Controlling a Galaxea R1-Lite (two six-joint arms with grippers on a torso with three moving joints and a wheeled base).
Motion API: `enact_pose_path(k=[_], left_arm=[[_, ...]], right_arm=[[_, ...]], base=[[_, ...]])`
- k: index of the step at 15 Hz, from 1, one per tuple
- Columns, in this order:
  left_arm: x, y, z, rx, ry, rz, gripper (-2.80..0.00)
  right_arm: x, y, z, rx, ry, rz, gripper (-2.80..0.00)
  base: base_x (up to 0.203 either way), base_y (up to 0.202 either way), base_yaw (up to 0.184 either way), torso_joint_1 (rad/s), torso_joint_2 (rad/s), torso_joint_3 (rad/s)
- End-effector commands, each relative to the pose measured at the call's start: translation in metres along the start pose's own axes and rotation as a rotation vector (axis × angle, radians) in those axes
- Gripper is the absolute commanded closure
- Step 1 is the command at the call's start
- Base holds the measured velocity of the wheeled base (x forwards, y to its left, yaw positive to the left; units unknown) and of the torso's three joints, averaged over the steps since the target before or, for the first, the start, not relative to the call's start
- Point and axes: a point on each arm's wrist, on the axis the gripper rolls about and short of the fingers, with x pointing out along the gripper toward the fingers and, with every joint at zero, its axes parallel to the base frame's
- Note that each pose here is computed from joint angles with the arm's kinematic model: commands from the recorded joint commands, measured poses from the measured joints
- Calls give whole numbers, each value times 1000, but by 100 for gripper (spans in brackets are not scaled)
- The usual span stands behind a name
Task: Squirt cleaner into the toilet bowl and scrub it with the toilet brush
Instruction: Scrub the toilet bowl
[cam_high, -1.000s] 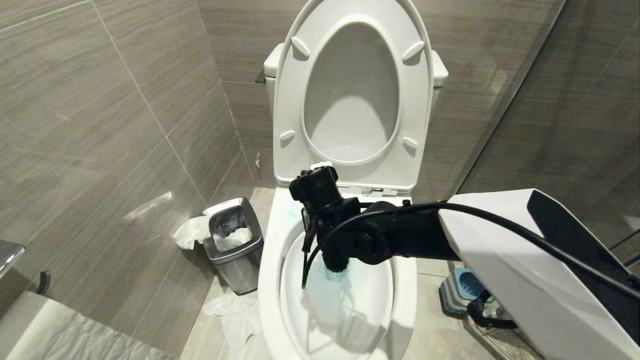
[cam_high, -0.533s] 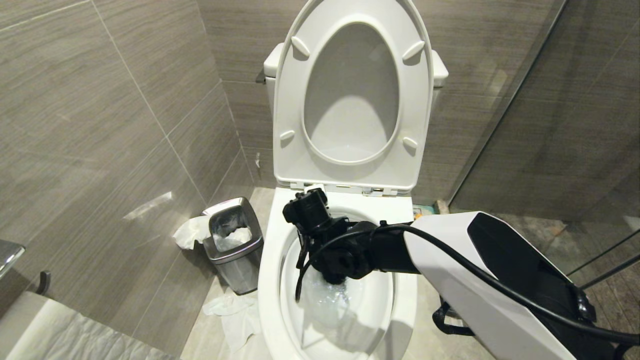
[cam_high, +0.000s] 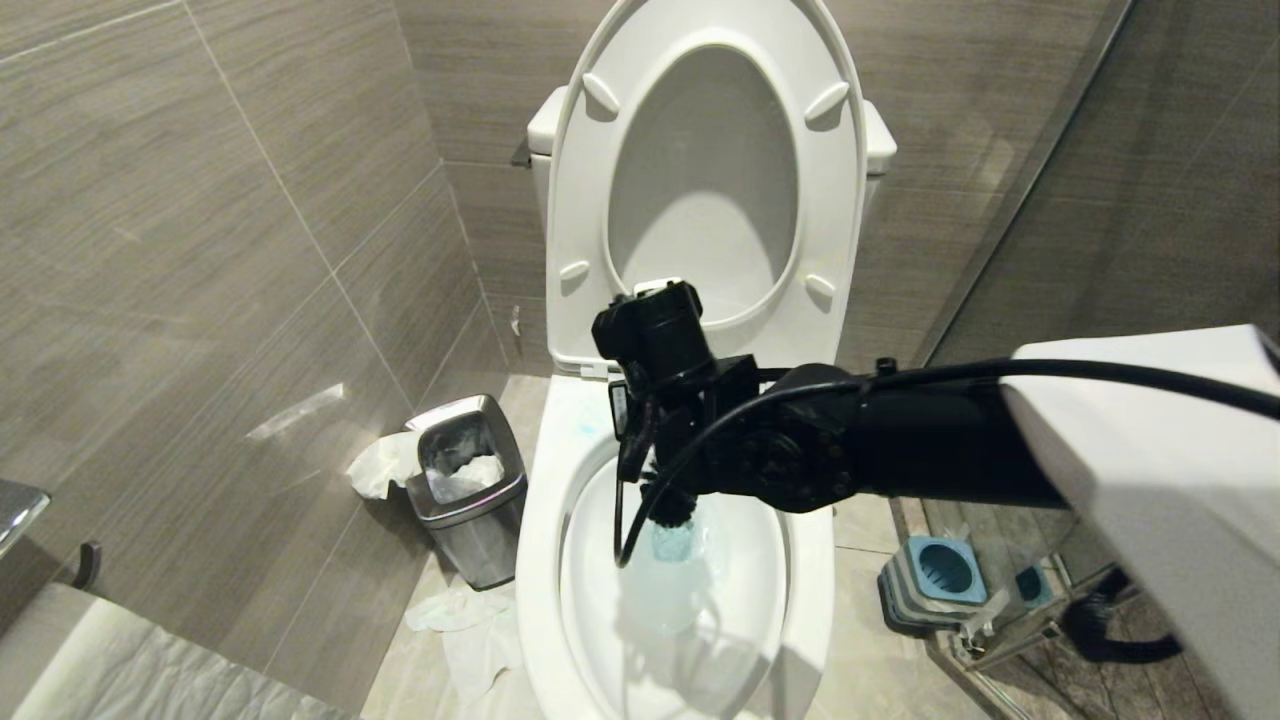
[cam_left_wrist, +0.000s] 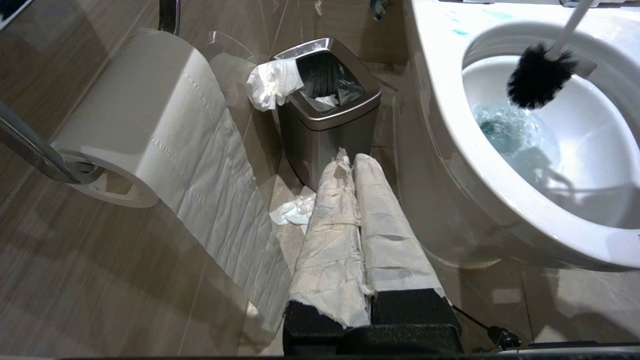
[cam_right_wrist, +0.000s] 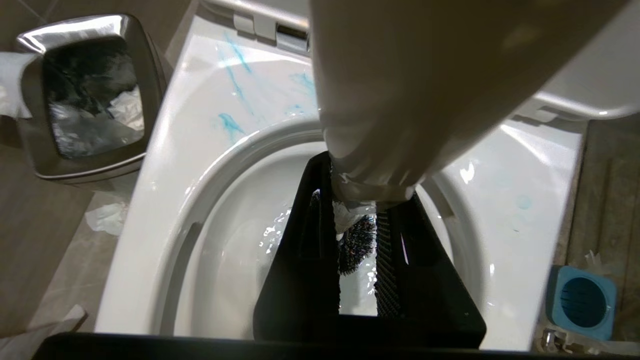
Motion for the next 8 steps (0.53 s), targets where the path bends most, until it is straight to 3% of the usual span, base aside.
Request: enact_pose_path(k=[1, 5, 8], left_arm=[[0, 0, 0, 0, 1, -1, 0], [0, 0, 0, 0, 1, -1, 0], [0, 0, 0, 0, 1, 0, 0]], right_arm=[[-51, -26, 37, 52, -64, 25, 0], [-71, -38, 38, 35, -51, 34, 0], [-66, -36, 23, 3, -10, 30, 0]], base=[[0, 0, 0, 0, 0, 0], [0, 0, 0, 0, 0, 0], [0, 0, 0, 0, 0, 0]])
